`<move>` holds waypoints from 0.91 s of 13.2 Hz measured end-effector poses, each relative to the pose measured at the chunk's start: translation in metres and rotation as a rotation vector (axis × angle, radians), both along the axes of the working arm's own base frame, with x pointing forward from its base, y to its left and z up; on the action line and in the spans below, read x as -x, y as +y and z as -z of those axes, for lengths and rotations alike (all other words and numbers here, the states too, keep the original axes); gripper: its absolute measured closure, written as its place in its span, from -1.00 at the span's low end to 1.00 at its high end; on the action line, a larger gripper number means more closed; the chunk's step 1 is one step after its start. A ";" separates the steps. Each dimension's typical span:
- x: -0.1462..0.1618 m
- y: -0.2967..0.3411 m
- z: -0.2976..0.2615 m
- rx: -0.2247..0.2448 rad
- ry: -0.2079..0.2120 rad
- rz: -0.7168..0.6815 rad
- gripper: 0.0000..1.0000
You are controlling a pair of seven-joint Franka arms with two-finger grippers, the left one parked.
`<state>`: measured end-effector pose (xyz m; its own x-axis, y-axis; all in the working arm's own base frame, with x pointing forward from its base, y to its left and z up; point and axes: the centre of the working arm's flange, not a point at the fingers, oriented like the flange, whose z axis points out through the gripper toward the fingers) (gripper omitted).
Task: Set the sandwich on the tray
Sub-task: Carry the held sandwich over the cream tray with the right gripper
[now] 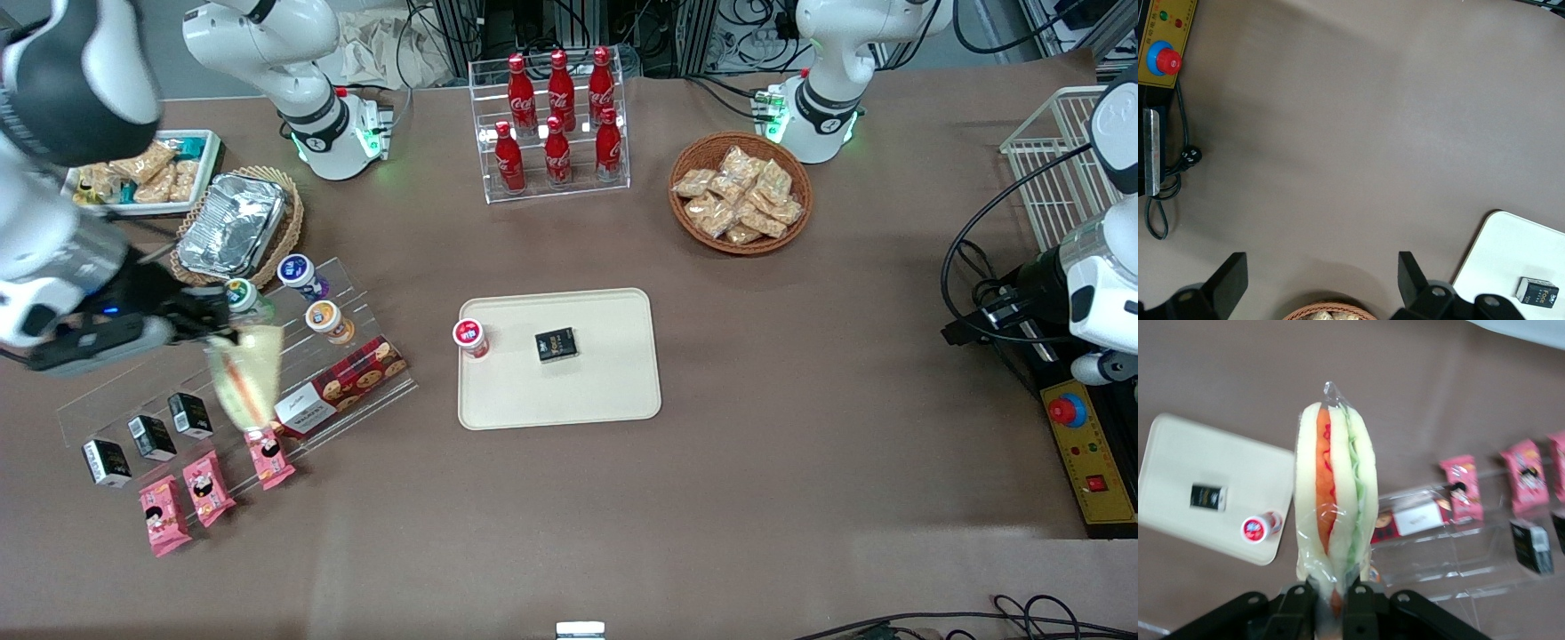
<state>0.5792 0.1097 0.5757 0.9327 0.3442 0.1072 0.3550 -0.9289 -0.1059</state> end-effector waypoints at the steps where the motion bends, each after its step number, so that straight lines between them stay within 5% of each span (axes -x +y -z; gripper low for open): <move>1: 0.006 0.028 0.002 0.052 -0.009 -0.074 0.68; 3: 0.021 0.086 0.007 0.156 -0.028 -0.217 0.68; 5: 0.037 0.139 0.018 0.195 -0.028 -0.322 0.68; 8: 0.037 0.178 0.057 0.205 -0.005 -0.391 0.67; 12: 0.034 0.267 0.149 0.186 -0.070 -0.525 0.67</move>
<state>0.5456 0.3766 0.4268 0.6235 0.7798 0.0560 0.7754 -0.6260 0.0834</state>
